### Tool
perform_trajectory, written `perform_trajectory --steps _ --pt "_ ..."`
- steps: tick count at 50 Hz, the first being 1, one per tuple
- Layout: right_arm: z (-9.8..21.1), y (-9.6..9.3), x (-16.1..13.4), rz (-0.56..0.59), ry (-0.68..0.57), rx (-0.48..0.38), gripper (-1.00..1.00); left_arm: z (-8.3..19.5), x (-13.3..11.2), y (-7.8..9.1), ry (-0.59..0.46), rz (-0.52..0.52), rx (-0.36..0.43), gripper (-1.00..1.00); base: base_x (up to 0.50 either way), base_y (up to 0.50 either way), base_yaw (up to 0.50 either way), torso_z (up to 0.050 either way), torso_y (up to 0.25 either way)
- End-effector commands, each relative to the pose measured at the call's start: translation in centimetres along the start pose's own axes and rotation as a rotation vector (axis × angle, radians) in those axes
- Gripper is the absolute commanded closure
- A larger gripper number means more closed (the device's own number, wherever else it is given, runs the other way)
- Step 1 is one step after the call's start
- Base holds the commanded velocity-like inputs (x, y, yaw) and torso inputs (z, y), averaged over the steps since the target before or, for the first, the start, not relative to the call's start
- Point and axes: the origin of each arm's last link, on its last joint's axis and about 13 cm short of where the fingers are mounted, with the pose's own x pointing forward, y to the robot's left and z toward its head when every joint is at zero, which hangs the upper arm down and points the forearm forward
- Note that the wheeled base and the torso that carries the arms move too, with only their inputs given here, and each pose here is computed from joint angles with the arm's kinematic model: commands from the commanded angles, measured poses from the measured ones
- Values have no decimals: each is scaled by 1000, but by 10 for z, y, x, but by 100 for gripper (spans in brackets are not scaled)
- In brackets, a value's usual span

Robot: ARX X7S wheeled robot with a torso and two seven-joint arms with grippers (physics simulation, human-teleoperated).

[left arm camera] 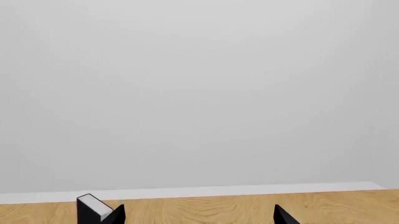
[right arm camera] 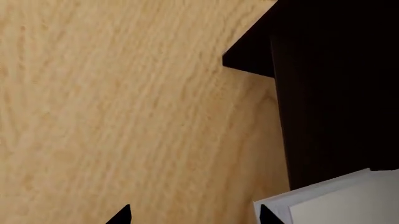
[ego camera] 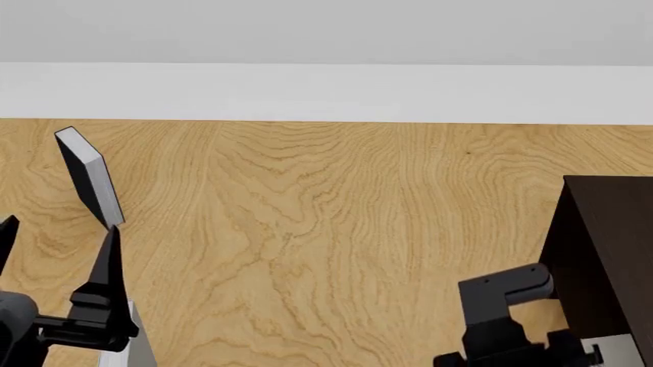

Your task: Pick up the book on the right and place it on the cabinet shelf.

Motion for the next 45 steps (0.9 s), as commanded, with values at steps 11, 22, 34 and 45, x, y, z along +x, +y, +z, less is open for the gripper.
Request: perform_trajectory --steps 11,22,34,45 --pt "5 -28 5 -149 10 -26 -100 -3 1 0 9 4 7 -100 0 0 -2 0 1" --pt "7 -42 -3 -237 10 -39 -100 -3 1 -1 11 2 9 -100 0 0 -3 0 0" --pt "15 -45 9 -259 20 -69 -100 -2 1 0 10 4 13 -100 0 0 -3 1 1" --pt "2 -34 21 -211 40 -94 -100 -2 0 0 10 3 16 -100 0 0 -3 0 0"
